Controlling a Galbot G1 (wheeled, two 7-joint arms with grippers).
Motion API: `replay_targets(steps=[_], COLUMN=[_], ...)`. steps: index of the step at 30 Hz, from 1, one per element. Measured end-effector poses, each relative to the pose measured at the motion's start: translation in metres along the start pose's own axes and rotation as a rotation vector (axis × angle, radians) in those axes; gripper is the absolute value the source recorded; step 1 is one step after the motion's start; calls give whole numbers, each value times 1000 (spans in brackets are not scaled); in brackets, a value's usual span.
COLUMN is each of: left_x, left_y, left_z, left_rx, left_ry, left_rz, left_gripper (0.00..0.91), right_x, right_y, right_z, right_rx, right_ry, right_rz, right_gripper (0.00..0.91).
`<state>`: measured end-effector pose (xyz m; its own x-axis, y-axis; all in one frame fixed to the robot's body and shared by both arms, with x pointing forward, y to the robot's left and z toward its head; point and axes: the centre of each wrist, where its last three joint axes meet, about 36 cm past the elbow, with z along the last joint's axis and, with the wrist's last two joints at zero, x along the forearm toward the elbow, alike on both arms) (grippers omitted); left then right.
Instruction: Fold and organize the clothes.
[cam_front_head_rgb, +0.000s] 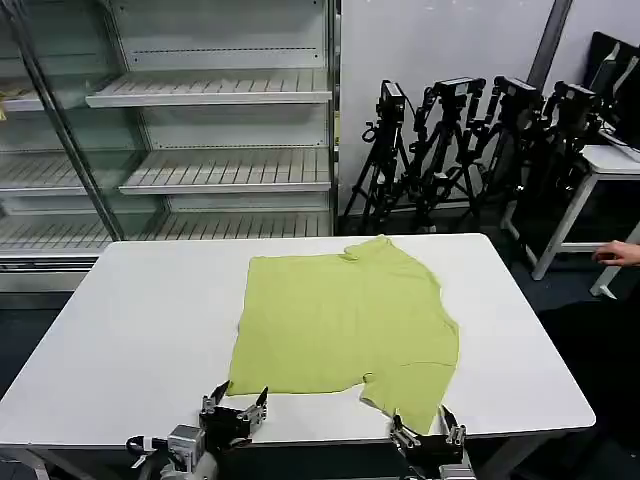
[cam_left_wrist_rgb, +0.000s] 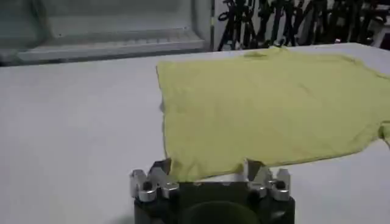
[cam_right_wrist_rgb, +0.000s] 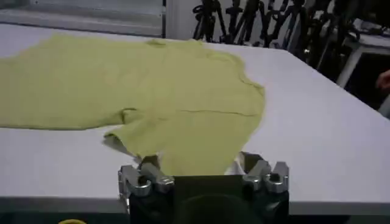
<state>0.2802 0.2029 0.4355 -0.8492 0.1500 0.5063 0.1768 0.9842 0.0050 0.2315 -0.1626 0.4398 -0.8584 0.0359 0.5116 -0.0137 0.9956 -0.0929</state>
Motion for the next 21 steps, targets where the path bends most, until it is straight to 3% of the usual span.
replay_targets(steps=[11,21], left_x=[-3,8], left_y=[1,-1], left_z=[1,-2], left_rx=[9,37], left_ry=[7,2], left_rz=[0,10], left_gripper=[20,10], right_x=[2,18], right_y=[0,-4], right_z=[1,-7], right_rx=[-9,-6], right_ry=[-12,-73], right_rz=[7,6], right_gripper=[0,0])
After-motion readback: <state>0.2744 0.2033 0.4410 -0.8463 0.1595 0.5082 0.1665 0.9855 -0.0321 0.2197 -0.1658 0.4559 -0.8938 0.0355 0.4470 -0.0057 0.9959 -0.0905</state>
